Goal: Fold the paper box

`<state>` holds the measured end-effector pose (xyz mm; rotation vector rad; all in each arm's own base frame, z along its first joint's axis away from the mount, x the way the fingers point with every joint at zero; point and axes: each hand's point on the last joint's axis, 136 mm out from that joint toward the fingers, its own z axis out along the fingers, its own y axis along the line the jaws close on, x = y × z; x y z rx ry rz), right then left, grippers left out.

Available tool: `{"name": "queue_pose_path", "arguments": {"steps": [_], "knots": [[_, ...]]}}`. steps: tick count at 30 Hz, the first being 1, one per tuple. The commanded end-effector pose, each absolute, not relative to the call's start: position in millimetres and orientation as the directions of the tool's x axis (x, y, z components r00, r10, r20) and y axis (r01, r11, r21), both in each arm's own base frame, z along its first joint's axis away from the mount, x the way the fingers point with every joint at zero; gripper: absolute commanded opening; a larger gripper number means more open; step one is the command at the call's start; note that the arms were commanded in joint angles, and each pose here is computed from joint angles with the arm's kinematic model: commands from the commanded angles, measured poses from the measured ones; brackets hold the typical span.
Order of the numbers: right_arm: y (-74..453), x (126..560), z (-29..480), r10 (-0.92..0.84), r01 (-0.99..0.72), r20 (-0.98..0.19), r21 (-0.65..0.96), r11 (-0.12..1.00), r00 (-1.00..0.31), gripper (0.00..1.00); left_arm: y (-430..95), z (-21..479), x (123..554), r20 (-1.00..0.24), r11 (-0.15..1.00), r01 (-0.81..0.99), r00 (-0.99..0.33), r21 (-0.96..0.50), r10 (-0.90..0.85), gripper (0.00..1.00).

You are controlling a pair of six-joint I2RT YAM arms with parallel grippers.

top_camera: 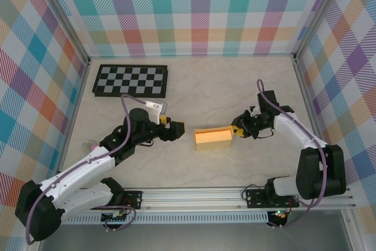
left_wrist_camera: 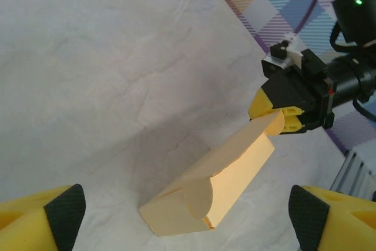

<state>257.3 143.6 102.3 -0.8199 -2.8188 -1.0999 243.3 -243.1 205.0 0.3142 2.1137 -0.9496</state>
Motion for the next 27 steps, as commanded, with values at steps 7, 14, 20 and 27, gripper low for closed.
{"name": "queue_pose_path", "arguments": {"steps": [7, 14, 20, 27], "knots": [[132, 258, 114, 0.473, 0.429, 0.103, 0.617, 0.659, -0.875, 0.41, -270, 190, 239, -0.528, 0.671, 0.294, -0.832, -0.681, -0.171, 0.85], [101, 260, 149, 0.414, 0.288, -0.14, 0.524, 0.802, -0.899, 0.58, -257, 202, 251, -0.749, 0.735, 0.494, -0.662, -0.464, -0.028, 0.97], [111, 243, 197, 0.235, 0.116, -0.301, 0.366, 0.924, -0.924, 0.66, -287, 190, 218, -0.95, 0.439, 0.894, -0.209, -0.089, 0.234, 1.0], [131, 216, 210, 0.28, 0.2, -0.234, 0.313, 0.928, -0.931, 0.66, -302, 144, 230, -0.949, 0.393, 0.919, -0.096, 0.032, 0.302, 1.0]]}}
